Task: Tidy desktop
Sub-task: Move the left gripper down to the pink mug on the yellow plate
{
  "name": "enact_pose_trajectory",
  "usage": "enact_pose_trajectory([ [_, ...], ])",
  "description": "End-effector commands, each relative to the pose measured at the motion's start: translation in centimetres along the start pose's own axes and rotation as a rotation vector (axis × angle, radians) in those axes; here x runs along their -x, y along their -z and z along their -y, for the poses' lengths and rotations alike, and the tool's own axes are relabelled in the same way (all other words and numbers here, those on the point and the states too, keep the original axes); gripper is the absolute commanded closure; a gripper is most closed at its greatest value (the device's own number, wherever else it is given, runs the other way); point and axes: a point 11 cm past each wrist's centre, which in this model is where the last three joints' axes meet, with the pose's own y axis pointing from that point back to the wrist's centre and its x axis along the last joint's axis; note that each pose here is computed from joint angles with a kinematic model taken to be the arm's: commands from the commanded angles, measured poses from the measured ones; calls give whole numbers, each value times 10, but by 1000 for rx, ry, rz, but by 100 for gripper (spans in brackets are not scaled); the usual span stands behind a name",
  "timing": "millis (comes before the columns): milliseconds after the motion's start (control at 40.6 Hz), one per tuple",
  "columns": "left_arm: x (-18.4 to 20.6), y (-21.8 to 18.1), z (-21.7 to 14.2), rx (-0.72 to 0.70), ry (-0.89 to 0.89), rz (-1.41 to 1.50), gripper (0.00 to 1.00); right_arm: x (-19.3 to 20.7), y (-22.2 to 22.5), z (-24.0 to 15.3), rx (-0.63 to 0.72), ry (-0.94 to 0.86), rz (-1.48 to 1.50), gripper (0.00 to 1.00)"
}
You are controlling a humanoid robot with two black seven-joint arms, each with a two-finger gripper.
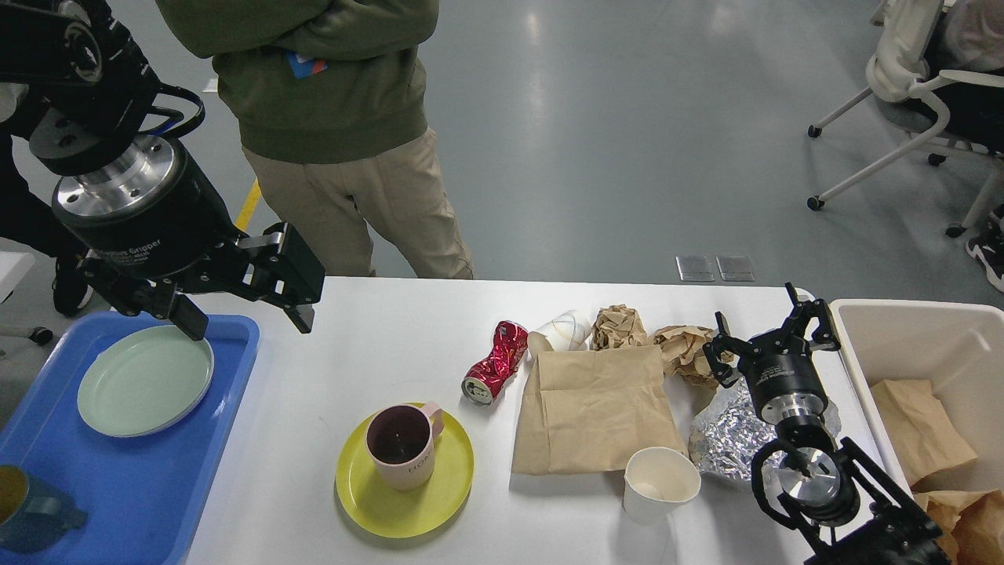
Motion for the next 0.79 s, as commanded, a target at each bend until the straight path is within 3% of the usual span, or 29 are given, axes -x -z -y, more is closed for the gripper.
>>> enact_pose_trajectory([
  [0, 0, -1, 3, 2, 7, 5, 5, 0, 0, 0, 0, -1, 0, 0],
  [271, -3, -4, 32, 9, 12, -8, 5, 0, 0, 0, 0, 1, 0, 0],
  [764, 8, 17, 227, -38, -2, -38, 6, 0, 0, 0, 0, 0, -1, 0],
])
